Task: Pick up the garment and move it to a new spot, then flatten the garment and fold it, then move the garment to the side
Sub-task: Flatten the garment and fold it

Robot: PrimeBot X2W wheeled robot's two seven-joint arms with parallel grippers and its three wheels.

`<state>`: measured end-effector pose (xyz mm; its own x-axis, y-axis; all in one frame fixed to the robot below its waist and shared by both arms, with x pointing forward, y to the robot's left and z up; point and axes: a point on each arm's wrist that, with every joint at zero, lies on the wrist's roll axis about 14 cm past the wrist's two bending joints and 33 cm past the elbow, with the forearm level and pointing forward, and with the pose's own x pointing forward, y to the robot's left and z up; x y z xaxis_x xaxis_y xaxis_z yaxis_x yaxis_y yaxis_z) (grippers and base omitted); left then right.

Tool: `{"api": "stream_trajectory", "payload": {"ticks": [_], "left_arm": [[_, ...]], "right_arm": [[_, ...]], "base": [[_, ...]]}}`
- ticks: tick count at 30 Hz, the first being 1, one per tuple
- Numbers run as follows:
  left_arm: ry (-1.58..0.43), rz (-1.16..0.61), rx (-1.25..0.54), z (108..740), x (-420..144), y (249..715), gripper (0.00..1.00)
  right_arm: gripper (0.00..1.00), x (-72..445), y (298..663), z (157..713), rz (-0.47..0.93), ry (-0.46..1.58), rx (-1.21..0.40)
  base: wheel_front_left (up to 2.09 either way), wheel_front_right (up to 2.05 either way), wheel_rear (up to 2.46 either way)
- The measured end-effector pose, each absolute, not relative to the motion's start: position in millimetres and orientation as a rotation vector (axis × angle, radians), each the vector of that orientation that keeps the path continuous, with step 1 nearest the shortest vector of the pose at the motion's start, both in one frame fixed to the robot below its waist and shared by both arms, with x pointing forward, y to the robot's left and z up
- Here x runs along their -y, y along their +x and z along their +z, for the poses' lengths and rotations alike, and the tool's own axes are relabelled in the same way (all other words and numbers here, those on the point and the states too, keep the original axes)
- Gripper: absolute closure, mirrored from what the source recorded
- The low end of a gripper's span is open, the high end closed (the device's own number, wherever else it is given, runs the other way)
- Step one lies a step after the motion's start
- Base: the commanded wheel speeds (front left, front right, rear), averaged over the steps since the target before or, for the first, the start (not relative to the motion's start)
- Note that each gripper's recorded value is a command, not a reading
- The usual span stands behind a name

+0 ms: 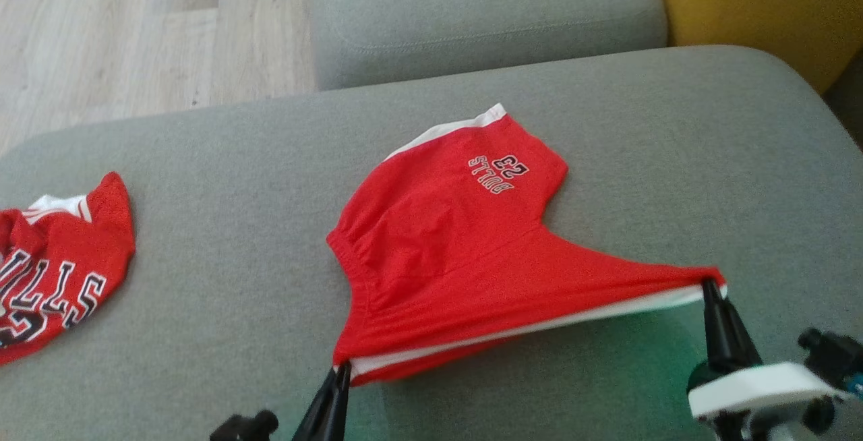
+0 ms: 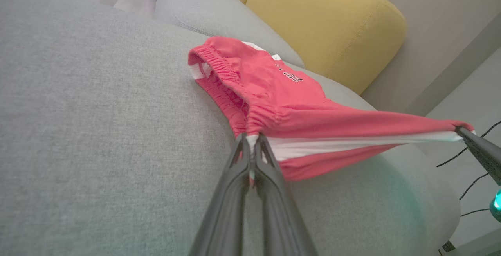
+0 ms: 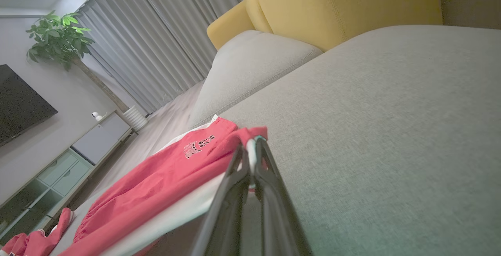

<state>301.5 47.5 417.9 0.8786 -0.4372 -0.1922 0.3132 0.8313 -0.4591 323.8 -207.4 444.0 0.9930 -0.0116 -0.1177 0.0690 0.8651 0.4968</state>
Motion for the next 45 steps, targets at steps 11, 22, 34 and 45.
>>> {"api": "stream_trajectory", "payload": {"ticks": [11, 22, 34, 45], "left_arm": [[-0.448, -0.444, -0.135, 471.3, -40.1, 381.4, 1.0], [-0.434, -0.42, -0.136, 468.0, -44.2, 448.1, 1.0], [-0.436, -0.33, -0.176, 447.0, -74.5, 479.9, 0.0], [-0.415, -0.224, -0.192, 431.0, -102.8, 459.4, 0.0]], "right_arm": [[1.0, 178.5, 442.1, 514.9, 0.122, 0.375, 0.008], [1.0, 135.2, 549.8, 495.2, 0.216, 0.154, -0.098], [0.0, 101.6, 591.0, 448.5, 0.254, 0.091, -0.194], [0.0, 122.1, 566.3, 428.0, 0.231, 0.012, -0.235]], "base": [[0.0, 0.0, 0.0], [0.0, 0.0, 0.0], [0.0, 0.0, 0.0], [0.0, 0.0, 0.0]]}}
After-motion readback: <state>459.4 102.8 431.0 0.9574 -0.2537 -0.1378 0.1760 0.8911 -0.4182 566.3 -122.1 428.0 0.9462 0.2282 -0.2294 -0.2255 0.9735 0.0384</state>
